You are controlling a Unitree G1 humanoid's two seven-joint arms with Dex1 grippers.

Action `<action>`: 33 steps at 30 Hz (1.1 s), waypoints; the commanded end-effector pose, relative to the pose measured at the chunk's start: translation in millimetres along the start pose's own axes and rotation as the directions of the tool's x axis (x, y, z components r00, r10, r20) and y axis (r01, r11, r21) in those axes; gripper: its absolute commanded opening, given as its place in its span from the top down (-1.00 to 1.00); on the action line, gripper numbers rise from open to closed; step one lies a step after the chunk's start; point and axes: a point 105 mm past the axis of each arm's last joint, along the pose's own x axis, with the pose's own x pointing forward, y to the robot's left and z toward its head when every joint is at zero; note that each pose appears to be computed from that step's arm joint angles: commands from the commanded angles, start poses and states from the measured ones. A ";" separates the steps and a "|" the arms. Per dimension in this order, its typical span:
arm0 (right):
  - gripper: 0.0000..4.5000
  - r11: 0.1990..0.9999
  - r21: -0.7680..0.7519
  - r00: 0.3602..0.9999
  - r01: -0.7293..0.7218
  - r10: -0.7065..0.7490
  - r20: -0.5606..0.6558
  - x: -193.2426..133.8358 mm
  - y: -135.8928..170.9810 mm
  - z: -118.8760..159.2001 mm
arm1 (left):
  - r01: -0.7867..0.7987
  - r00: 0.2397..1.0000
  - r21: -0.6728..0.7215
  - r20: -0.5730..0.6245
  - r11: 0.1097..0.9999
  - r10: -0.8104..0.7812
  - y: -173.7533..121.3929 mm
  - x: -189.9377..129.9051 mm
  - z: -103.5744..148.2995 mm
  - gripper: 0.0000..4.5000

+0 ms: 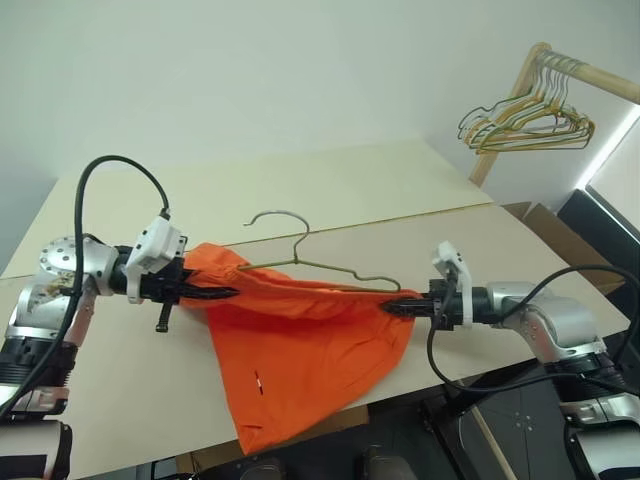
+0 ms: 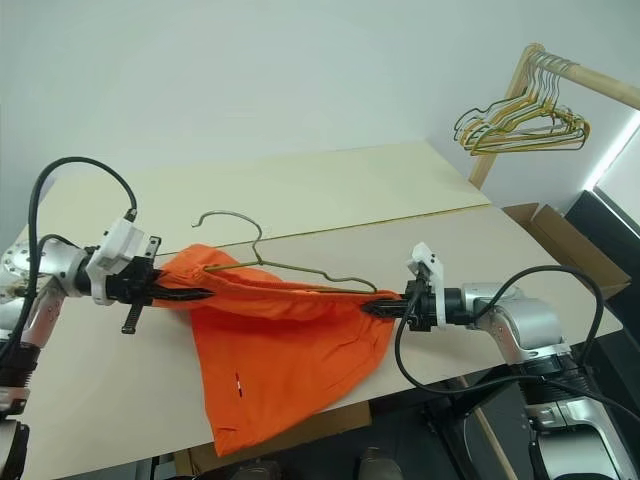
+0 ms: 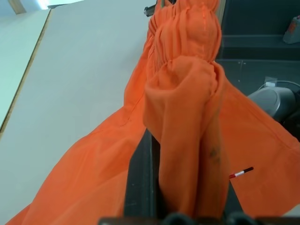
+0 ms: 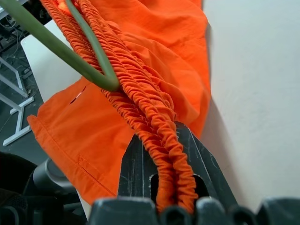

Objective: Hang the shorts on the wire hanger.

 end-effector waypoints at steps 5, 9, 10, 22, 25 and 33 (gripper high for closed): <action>0.98 0.973 0.003 0.971 0.230 -0.229 -0.064 -41.5 -31.5 -6.7 | -0.100 0.994 -0.004 -0.041 0.995 0.100 8.3 -29.1 0.6 1.00; 0.98 0.965 0.001 0.963 0.261 -0.260 -0.076 -39.9 -37.6 -8.9 | -0.029 0.996 0.005 -0.090 1.000 0.029 -5.1 -31.3 -3.6 1.00; 0.98 0.965 -0.001 0.962 0.262 -0.261 -0.074 -39.1 -38.3 -7.4 | -0.013 0.991 0.019 -0.130 1.000 0.015 -9.0 -32.3 -10.1 1.00; 0.98 0.972 -0.021 0.969 0.236 -0.237 -0.067 -43.4 -32.1 -1.9 | -0.200 0.951 0.049 -0.229 0.979 0.206 15.4 -40.5 -35.0 1.00; 0.98 0.973 -0.039 0.970 0.229 -0.231 -0.070 -47.1 -29.5 -0.2 | -0.273 0.932 0.067 -0.227 0.960 0.281 28.3 -39.7 -37.8 1.00; 0.98 0.975 -0.121 0.979 0.184 -0.194 -0.070 -49.0 -17.7 12.4 | -0.090 0.938 0.069 -0.330 0.994 0.108 6.5 -41.4 -53.0 1.00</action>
